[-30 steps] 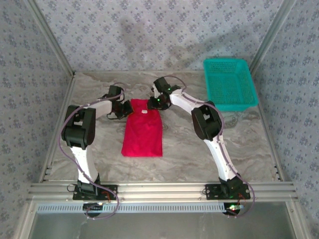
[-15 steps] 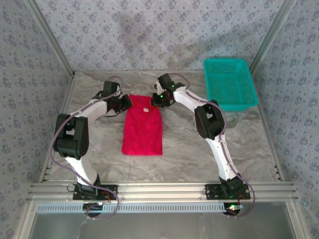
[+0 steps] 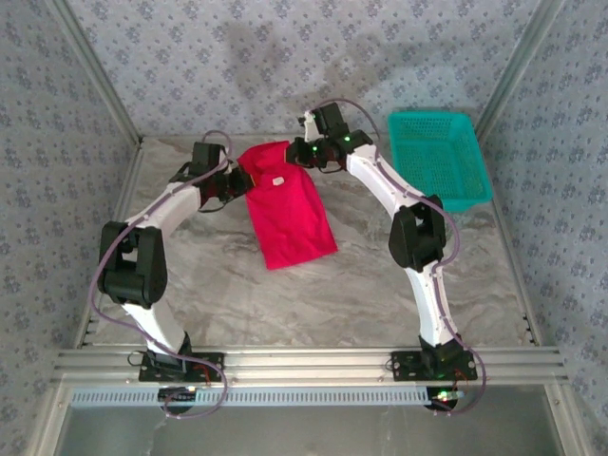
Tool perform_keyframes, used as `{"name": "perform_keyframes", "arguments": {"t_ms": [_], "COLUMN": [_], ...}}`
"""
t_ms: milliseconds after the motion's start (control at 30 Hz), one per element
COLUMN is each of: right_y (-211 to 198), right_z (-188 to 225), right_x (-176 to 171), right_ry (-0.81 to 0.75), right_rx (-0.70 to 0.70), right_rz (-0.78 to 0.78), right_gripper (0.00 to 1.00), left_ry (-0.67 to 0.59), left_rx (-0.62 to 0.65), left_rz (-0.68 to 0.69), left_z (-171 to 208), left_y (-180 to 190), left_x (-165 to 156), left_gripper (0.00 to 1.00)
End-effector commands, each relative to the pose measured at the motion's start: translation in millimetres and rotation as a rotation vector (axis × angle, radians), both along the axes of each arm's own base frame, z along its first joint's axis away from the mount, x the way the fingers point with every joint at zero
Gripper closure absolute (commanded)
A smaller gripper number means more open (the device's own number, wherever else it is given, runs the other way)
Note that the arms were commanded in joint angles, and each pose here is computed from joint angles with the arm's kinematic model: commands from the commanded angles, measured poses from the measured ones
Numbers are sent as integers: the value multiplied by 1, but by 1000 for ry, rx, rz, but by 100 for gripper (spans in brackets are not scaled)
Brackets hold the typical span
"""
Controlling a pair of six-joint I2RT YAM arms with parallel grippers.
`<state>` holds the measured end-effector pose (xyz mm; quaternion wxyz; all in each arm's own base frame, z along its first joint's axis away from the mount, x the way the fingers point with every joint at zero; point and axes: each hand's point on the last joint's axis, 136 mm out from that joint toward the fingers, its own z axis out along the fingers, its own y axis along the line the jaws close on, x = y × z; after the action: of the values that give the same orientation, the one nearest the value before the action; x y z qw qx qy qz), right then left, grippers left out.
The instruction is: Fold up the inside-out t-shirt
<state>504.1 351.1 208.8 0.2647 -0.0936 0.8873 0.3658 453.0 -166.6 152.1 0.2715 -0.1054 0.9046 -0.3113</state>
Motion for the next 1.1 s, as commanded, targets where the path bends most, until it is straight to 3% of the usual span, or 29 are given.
{"name": "perform_keyframes", "arguments": {"t_ms": [0,233,600,733,867,1067], "right_y": [-4,-7,-25,-30,-33,-32], "right_z": [33,2,-92,-114,-127,-129], "right_x": [-5,-3,34,45,52,57], "right_ry": [-17,35,165,199,210,203], "right_rx": [41,6,-17,-11,-6,15], "right_rz": [2,-6,-47,-56,-56,-46], "right_gripper": [100,100,100,100,100,100], "left_ry": [-57,13,136,122,86,44], "left_rx": [-12,-7,11,15,42,77], "left_rz": [-28,-13,23,21,4,-76], "left_z": [36,7,-63,-68,-64,-68], "left_y": [-5,-5,-4,-8,-8,-15], "left_x": [-1,11,62,76,87,104], "left_gripper": [100,100,99,84,57,38]}}
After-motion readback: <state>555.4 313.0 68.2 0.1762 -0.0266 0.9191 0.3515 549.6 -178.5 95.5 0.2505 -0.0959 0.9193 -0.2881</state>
